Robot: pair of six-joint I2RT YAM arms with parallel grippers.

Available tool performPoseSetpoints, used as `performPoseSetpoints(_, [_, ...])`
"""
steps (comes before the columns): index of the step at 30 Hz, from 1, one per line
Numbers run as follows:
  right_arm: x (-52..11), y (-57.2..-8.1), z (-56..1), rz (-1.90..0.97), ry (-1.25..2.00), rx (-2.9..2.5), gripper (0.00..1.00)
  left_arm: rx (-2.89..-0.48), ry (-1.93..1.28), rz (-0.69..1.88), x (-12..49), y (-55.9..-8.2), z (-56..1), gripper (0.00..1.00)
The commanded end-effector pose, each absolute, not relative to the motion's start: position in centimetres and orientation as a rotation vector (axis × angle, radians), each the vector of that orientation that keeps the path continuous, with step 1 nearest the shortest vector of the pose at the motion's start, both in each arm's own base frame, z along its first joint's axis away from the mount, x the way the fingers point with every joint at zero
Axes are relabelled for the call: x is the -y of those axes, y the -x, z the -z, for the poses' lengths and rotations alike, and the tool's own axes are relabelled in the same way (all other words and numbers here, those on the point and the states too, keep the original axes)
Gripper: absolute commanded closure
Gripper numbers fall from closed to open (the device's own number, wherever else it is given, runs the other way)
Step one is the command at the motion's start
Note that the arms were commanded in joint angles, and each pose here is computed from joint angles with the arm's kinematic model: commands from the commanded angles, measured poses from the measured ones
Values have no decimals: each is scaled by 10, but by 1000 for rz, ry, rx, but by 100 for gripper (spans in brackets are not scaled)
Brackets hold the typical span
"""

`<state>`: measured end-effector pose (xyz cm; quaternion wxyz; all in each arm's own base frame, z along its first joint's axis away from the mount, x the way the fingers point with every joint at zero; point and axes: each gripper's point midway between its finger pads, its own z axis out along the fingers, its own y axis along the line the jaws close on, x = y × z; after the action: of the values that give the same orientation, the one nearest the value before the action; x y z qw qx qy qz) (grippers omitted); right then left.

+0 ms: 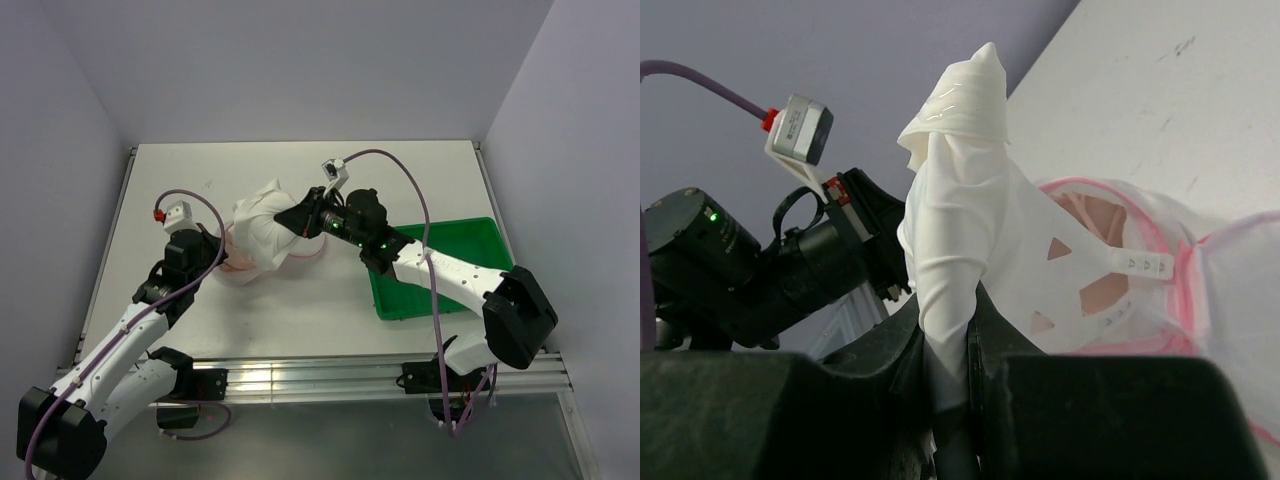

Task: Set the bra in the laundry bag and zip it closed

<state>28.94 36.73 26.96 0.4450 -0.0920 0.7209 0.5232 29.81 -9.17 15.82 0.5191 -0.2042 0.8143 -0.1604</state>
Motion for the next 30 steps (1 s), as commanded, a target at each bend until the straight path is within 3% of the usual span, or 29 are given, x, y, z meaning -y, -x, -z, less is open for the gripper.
performPoseSetpoints(1, [-377, -284, -312, -1386, 251, -1639, 100, -1903, 497, 441, 96, -302, -169, 100])
performPoseSetpoints(11, [-379, -280, -354, -1447, 247, -1539, 100, -1889, 503, 451, 95, -299, -171, 100])
performPoseSetpoints(23, [-390, -309, -257, -1311, 182, -1754, 100, -1884, 508, 441, 92, -296, -170, 100])
performPoseSetpoints(30, [-388, -318, -232, -1221, 187, -1806, 100, -1874, 512, 442, 91, -296, -172, 100])
